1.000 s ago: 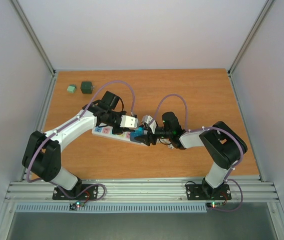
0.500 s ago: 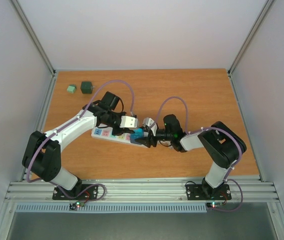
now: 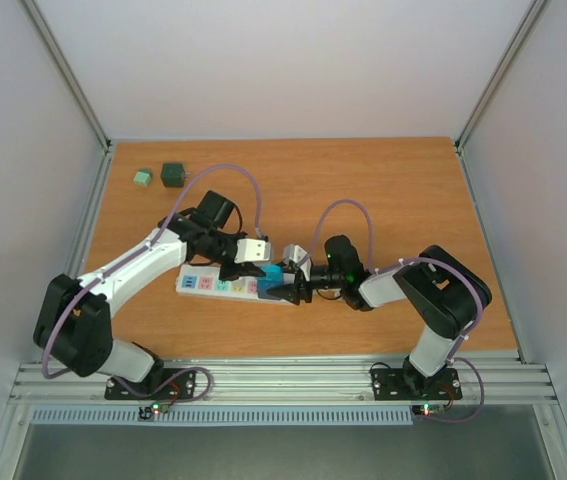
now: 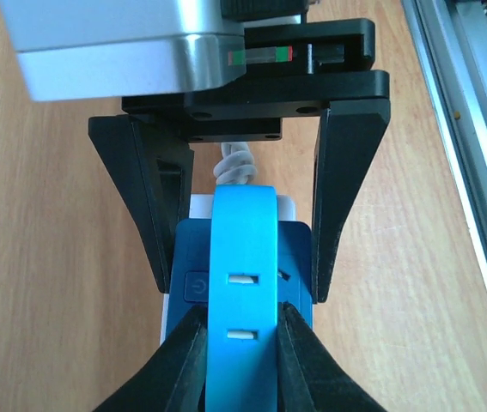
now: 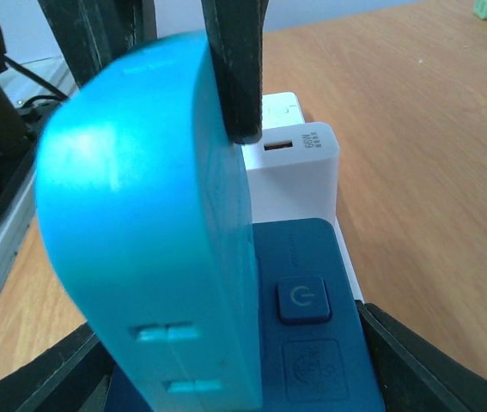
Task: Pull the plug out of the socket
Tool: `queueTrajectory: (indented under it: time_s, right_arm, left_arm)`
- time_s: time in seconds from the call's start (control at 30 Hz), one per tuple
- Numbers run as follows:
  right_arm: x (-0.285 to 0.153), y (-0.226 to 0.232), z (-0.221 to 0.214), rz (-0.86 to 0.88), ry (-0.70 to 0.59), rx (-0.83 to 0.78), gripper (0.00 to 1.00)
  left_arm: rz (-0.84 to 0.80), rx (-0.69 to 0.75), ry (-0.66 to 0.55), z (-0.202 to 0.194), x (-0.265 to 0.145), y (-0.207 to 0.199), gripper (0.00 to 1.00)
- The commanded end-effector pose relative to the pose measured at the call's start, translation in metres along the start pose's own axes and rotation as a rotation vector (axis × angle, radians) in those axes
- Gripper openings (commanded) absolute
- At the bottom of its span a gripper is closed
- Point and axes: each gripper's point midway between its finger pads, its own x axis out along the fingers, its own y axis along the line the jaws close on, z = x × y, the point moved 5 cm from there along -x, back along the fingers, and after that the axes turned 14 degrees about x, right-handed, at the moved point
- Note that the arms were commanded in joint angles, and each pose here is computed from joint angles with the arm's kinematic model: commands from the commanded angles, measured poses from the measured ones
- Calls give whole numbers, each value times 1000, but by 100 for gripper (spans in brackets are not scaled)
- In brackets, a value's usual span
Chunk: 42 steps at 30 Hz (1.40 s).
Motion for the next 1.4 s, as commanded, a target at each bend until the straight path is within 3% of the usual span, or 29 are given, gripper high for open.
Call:
queueTrajectory:
  time_s: [0.0,0.53,0.67,0.83,0.9,1.13,1.37]
  right_arm:
    - [2,11,-18,41,44,19,36]
    - [4,10,-21,54,56,32,39]
    - [3,12,-20,54,54,28,48]
    - [1,14,-16,58,56,30,74]
    - [0,16,-10,61,50,28,79]
    - [-5,27,26,94,34,22,87]
    - [-11,25,42,69,123,60,89]
  left_arm:
    - [88,14,-93,23,-23,0,11]
    - [67,13,-76,19,-28,-12,6]
    - [81,2,-93,23,-39,-11,6]
    - [64,-53,-153,27,-57,-6,6]
    - [48,-72,-184,29,-62,-5,6]
    - [20,-119,-240,35,-72,-4,6]
    - [-12,-167,-327,41,-86,-6,3]
